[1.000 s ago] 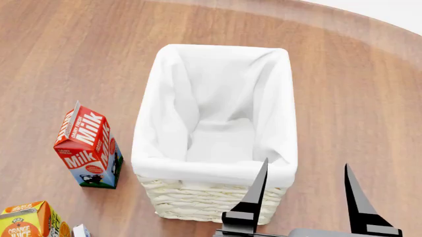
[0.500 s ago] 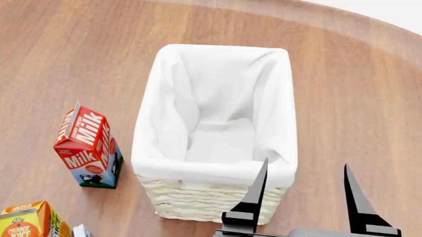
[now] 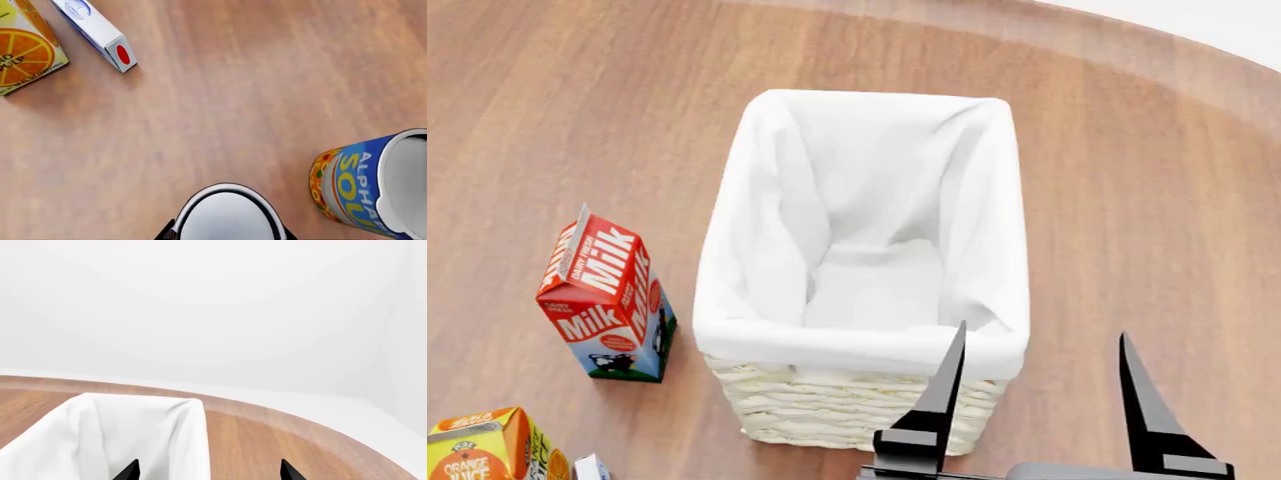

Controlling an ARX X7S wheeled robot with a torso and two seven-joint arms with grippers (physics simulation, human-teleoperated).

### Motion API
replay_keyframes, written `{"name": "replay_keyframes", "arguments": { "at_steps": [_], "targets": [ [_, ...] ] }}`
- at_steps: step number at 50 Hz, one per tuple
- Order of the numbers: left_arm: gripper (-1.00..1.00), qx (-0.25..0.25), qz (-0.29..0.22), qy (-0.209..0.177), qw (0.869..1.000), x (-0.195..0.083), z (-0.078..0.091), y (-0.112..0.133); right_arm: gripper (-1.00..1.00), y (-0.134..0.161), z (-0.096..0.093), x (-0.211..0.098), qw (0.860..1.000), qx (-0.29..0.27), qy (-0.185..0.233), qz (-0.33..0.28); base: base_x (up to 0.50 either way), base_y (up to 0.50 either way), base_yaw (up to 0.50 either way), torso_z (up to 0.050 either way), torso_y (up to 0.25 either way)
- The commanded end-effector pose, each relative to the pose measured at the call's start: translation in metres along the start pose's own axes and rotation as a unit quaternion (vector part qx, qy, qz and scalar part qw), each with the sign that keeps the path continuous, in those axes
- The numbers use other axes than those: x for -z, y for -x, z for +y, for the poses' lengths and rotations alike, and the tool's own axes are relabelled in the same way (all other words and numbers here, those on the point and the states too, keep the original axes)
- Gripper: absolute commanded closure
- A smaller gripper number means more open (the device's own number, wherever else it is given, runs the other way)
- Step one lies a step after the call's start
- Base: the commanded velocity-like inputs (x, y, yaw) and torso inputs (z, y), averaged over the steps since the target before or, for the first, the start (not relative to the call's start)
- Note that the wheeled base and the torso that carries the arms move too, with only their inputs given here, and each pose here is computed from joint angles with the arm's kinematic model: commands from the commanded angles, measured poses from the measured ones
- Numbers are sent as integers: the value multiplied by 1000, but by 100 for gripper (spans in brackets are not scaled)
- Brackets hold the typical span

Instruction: Pick up the tomato sauce, and put it in the basket.

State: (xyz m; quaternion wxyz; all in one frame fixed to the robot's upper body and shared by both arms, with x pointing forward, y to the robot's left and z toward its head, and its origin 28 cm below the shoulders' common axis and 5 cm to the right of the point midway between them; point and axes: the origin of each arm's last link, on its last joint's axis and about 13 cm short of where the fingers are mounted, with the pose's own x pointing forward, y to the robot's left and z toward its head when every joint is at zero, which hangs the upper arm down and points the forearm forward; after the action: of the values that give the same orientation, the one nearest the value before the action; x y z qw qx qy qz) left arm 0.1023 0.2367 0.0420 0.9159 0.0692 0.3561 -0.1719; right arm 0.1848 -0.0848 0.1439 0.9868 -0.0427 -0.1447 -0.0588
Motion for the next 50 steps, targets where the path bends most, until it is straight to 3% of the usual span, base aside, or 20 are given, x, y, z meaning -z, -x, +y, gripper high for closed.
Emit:
{"name": "replay_keyframes", "arguments": {
  "at_steps": [1, 27, 50],
  "targets": [
    [100, 0, -12, 6, 1000, -8, -2, 7, -100, 0, 0, 1, 1000, -1, 0, 1, 0, 0, 0, 0, 0],
    [100, -20, -120, -24, 992, -67, 0, 54, -100, 0, 1, 0, 1000, -2, 0, 1, 0, 0, 0, 0, 0],
    [100, -15, -223, -52, 973, -126, -3, 90, -100, 0, 1, 0, 1000, -1, 0, 1, 0, 0, 0, 0, 0]
  ]
}}
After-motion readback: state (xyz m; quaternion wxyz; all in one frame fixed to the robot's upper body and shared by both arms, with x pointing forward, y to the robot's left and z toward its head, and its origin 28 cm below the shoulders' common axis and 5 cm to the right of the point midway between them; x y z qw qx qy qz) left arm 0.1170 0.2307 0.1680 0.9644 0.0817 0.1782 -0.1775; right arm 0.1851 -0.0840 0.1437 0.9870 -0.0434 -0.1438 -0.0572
